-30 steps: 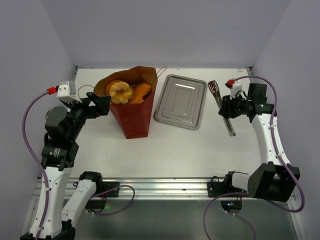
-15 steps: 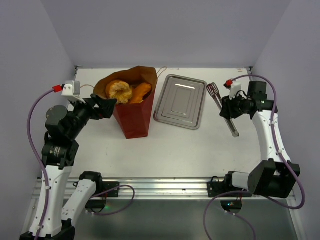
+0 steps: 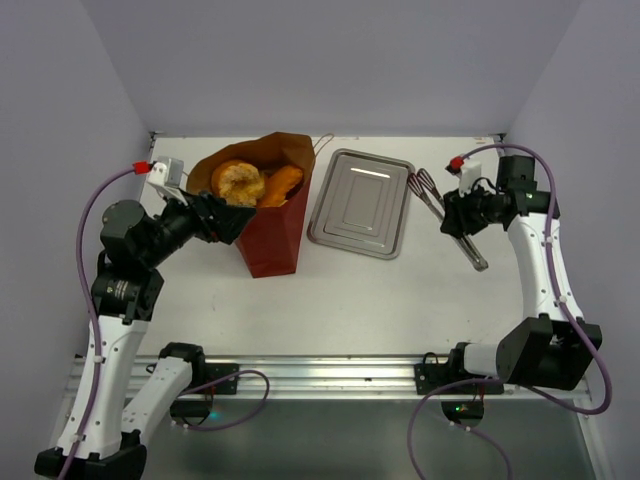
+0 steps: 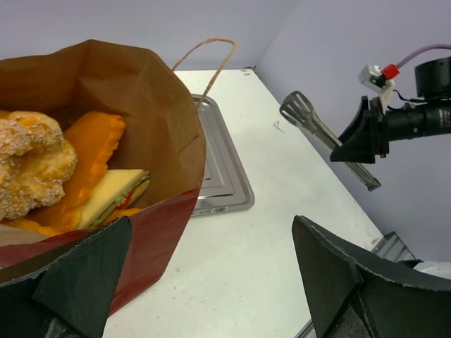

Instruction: Take the fake bread out of the paper bag

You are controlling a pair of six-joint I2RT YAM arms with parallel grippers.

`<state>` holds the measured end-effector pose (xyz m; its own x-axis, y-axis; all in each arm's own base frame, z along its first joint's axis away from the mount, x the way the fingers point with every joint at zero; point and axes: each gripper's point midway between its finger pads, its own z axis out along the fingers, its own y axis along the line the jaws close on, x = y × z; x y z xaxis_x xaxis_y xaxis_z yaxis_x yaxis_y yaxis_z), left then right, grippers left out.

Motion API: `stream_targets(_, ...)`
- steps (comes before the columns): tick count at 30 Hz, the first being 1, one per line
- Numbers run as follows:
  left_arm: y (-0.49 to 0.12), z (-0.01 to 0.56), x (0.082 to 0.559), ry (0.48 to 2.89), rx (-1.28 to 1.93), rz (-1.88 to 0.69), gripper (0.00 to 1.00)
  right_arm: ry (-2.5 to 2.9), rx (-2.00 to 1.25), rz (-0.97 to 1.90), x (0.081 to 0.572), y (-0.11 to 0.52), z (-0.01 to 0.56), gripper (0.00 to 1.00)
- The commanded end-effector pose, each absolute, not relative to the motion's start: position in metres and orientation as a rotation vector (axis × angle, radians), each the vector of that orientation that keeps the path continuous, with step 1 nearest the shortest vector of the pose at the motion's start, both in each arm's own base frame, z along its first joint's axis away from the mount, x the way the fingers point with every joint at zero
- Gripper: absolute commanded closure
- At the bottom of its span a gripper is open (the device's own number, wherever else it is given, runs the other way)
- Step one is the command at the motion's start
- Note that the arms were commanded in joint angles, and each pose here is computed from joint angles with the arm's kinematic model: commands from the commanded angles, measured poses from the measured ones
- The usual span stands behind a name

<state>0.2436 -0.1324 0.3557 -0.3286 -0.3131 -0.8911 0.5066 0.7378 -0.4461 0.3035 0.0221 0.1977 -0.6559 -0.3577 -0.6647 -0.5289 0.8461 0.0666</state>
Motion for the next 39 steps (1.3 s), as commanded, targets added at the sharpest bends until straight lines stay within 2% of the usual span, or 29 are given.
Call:
stream_targets(1,-0.145,0.362,0.238,1.682,0.240,-0.893,0.01,2.324,-0.684,0.340,0.306,0.026,0.211,0.57)
stream_targets(20,-0.134,0.350,0.248,1.691,0.245,-0.775,0.01,2.350,-0.716,0.323,0.306,0.031,0.208,0.56)
stream_targets(27,-0.088,0.357,0.263,1.726,0.091,-0.481,0.01,2.287,-0.722,0.375,0.302,0.044,0.226,0.56)
stream_targets(39,-0.035,0.347,0.285,1.828,-0.263,-0.249,0.00,2.244,-0.715,0.506,0.299,0.065,0.224,0.56)
